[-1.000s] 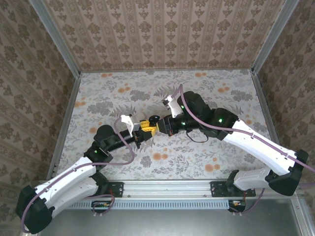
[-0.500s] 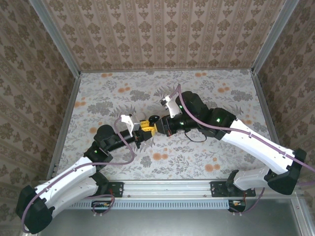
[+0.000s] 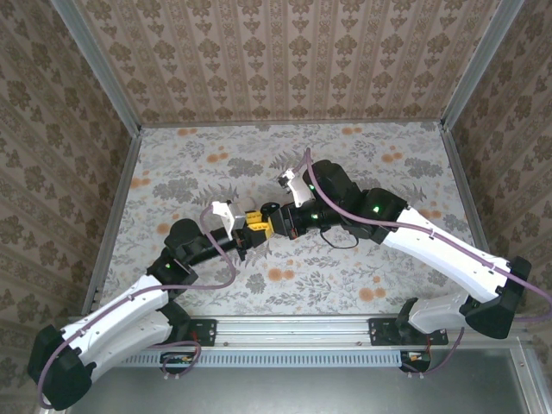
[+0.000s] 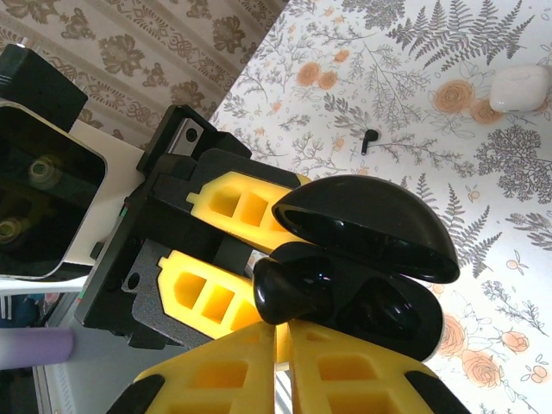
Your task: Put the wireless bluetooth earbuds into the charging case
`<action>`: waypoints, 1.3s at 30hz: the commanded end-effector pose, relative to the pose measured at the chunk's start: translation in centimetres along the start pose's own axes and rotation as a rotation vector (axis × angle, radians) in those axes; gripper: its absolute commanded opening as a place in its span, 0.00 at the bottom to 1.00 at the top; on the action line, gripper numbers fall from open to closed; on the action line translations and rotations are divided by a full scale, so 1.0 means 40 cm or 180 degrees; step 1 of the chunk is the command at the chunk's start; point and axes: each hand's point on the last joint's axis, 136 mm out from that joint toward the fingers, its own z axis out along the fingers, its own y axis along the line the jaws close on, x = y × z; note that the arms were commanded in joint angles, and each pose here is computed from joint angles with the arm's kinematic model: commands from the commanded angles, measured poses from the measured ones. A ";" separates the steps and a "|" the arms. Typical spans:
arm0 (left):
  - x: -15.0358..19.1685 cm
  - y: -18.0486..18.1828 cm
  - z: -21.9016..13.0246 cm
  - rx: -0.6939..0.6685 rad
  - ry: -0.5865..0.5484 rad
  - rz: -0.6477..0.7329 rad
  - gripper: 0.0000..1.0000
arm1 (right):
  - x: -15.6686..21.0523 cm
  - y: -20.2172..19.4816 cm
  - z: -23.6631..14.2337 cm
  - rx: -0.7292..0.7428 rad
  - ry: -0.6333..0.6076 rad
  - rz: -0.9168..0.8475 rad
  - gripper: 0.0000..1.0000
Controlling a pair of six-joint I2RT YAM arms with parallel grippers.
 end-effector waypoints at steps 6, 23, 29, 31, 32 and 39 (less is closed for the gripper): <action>-0.050 -0.021 -0.005 0.0108 -0.0174 0.0054 0.00 | -0.022 0.034 -0.044 -0.0088 -0.0103 -0.0143 0.19; -0.055 -0.028 -0.011 0.0133 -0.0183 0.0047 0.00 | -0.050 0.039 -0.056 -0.0100 -0.0132 -0.0277 0.16; -0.057 -0.031 -0.011 0.0155 -0.0186 0.0061 0.00 | -0.049 0.043 -0.017 -0.0180 -0.0036 -0.0248 0.14; -0.055 -0.032 -0.012 0.0156 -0.0180 0.0063 0.00 | -0.046 0.038 -0.011 -0.0161 -0.0005 -0.0234 0.14; -0.054 -0.032 -0.012 0.0155 -0.0174 0.0069 0.00 | -0.045 0.036 -0.011 -0.0146 -0.0004 -0.0230 0.13; -0.040 -0.025 -0.012 0.0109 -0.0133 0.0129 0.00 | -0.068 0.024 -0.076 0.0046 -0.0271 -0.0220 0.22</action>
